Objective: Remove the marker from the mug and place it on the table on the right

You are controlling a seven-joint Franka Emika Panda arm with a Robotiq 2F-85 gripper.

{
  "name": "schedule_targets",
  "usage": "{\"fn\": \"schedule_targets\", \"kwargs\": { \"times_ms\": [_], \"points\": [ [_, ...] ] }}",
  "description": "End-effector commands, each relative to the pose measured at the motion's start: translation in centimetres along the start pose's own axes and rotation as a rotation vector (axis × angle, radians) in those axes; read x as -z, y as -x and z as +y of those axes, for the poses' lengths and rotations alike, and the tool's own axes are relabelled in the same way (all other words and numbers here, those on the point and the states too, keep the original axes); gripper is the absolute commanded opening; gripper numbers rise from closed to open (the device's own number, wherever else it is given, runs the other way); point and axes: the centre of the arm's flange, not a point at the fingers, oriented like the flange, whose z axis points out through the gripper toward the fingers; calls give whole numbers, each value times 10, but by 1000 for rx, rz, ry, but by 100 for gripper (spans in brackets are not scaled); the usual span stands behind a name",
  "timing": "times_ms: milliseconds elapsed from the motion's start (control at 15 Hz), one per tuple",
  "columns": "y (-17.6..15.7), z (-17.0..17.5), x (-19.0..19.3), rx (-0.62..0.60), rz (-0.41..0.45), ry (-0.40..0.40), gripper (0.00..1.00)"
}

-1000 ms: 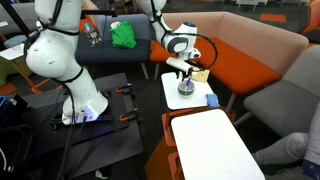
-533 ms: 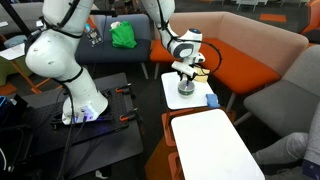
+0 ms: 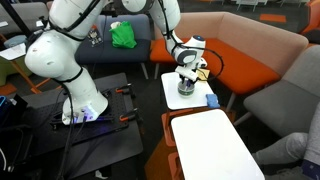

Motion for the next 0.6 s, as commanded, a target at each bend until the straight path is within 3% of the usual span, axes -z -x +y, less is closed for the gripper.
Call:
{"fn": "schedule_targets", "kwargs": {
  "times_ms": [0, 67, 133, 333, 467, 533],
  "points": [
    [-9, 9, -8, 37, -6, -26, 52],
    [-9, 9, -10, 36, -9, -29, 33],
    [-9, 9, -12, 34, -12, -26, 29],
    [-8, 8, -13, 42, -14, -14, 4],
    [-6, 5, -8, 53, -5, -4, 0],
    [-5, 3, -3, 46, -2, -8, 4]
  ]
}}
